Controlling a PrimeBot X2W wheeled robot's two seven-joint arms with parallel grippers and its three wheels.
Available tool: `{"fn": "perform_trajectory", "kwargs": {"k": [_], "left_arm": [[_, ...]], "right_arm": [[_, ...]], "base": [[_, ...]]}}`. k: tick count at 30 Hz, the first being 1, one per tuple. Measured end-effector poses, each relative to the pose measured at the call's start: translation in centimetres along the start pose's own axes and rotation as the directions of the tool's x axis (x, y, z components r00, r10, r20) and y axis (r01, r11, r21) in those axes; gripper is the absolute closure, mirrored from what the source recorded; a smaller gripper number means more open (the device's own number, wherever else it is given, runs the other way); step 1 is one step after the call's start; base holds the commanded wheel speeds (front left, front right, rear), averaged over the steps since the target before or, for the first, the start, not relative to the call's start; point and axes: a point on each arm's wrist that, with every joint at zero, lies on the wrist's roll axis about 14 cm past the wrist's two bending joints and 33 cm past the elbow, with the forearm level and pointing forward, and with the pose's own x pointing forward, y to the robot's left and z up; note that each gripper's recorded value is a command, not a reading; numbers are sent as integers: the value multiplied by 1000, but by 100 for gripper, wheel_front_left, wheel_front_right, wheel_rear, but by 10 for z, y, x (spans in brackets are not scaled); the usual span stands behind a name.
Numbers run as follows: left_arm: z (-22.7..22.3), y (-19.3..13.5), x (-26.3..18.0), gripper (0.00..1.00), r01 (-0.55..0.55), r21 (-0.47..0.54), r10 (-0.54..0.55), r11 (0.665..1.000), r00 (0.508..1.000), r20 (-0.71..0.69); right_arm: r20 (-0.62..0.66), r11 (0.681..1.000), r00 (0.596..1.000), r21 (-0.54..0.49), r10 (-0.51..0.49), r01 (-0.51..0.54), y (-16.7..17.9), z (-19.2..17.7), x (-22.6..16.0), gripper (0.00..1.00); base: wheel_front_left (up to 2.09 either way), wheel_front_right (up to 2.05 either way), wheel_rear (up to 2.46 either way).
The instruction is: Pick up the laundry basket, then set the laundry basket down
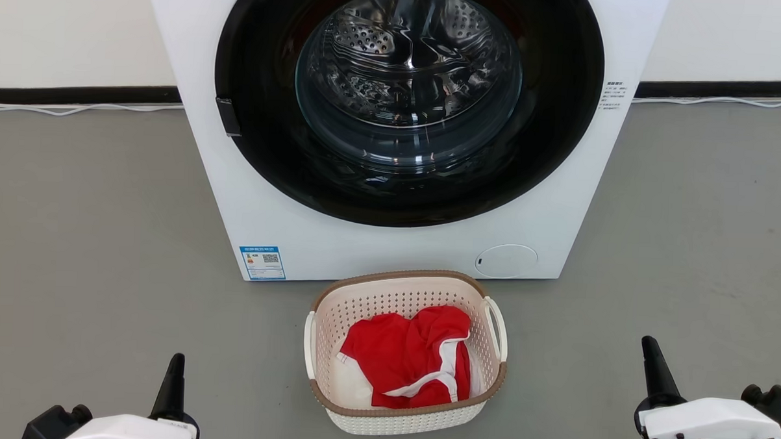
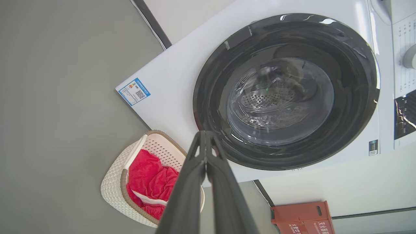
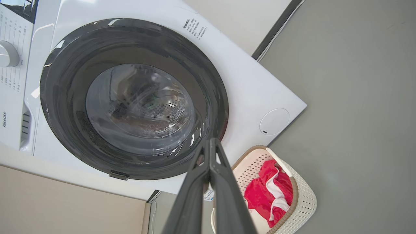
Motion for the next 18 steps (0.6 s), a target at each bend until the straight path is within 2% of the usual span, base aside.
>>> {"fn": "perform_trajectory", "kwargs": {"k": [18], "left_arm": [[0, -14, 4, 100, 42, -181, -46, 983, 999, -18]], "right_arm": [[3, 977, 1000, 212, 25, -25, 9, 3, 2, 100]], "base": [[0, 0, 0]]}}
